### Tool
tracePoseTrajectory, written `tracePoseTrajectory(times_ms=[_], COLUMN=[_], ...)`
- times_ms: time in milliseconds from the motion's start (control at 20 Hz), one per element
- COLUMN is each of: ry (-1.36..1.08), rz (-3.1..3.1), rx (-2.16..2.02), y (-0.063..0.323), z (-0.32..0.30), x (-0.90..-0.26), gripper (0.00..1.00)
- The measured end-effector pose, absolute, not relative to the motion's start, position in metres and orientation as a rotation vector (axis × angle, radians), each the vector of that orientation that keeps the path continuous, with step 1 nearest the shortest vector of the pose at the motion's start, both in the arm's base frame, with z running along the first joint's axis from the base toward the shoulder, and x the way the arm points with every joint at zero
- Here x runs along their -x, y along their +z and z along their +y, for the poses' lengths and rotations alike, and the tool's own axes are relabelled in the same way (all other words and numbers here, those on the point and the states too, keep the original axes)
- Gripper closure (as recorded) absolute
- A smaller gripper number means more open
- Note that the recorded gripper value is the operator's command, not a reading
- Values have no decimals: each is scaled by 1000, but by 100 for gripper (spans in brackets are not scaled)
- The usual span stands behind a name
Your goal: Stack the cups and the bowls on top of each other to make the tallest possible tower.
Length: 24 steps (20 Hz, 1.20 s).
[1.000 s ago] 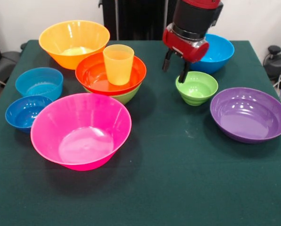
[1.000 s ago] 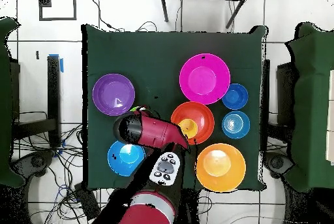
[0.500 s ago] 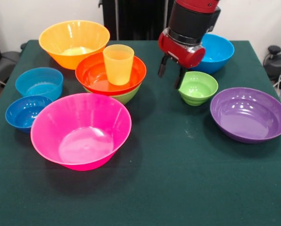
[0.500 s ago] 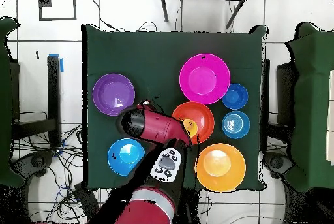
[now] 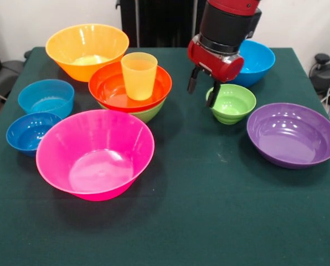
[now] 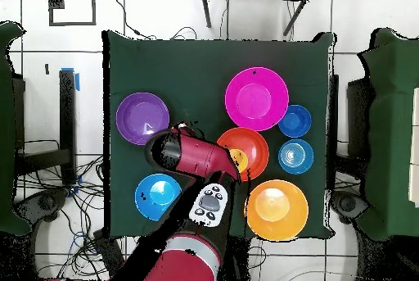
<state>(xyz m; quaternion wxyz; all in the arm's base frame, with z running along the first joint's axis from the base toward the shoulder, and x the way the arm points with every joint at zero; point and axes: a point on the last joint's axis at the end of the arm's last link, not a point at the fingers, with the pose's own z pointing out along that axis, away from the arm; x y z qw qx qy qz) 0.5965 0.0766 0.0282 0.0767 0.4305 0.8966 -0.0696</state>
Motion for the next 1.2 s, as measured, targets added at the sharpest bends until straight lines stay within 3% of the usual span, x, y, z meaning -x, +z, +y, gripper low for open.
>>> tracePoseTrajectory(times_ms=[1200], ry=[-143], rz=[2578], rx=[-1496], y=[24], z=[143], x=[-599], gripper=[0])
